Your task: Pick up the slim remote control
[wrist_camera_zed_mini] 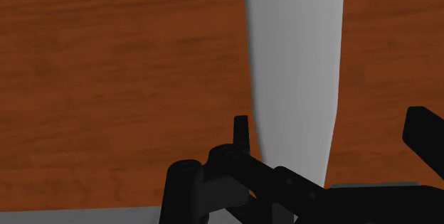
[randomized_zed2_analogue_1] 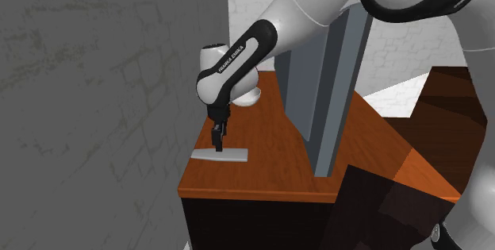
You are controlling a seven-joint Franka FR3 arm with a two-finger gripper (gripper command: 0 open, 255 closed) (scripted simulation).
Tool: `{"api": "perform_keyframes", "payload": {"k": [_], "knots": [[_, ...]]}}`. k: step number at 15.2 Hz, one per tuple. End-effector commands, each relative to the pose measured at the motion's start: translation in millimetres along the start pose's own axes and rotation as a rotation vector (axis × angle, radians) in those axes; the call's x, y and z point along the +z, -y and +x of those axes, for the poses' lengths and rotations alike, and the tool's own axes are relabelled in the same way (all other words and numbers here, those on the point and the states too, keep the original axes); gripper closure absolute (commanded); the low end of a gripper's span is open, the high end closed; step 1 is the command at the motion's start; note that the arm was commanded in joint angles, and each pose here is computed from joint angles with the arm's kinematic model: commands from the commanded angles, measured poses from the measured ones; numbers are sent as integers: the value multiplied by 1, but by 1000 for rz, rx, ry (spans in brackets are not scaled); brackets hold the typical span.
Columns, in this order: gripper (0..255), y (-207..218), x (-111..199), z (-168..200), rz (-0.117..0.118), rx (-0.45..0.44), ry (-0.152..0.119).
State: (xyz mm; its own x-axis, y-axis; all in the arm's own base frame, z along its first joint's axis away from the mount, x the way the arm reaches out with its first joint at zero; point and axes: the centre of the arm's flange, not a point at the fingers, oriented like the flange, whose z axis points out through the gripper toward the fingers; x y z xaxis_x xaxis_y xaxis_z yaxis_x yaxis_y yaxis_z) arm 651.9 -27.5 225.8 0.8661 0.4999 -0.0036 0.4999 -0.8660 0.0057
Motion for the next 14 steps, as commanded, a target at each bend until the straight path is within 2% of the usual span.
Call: {"api": "perform_keyframes", "payload": {"k": [1,10,11,14], "knots": [[0,-6,21,15,-2,-24,4],[0,-6,61,15,-2,-24,4],[255,-5,61,16,-2,-24,4],[255,-5,60,16,-2,-24,4]]}}
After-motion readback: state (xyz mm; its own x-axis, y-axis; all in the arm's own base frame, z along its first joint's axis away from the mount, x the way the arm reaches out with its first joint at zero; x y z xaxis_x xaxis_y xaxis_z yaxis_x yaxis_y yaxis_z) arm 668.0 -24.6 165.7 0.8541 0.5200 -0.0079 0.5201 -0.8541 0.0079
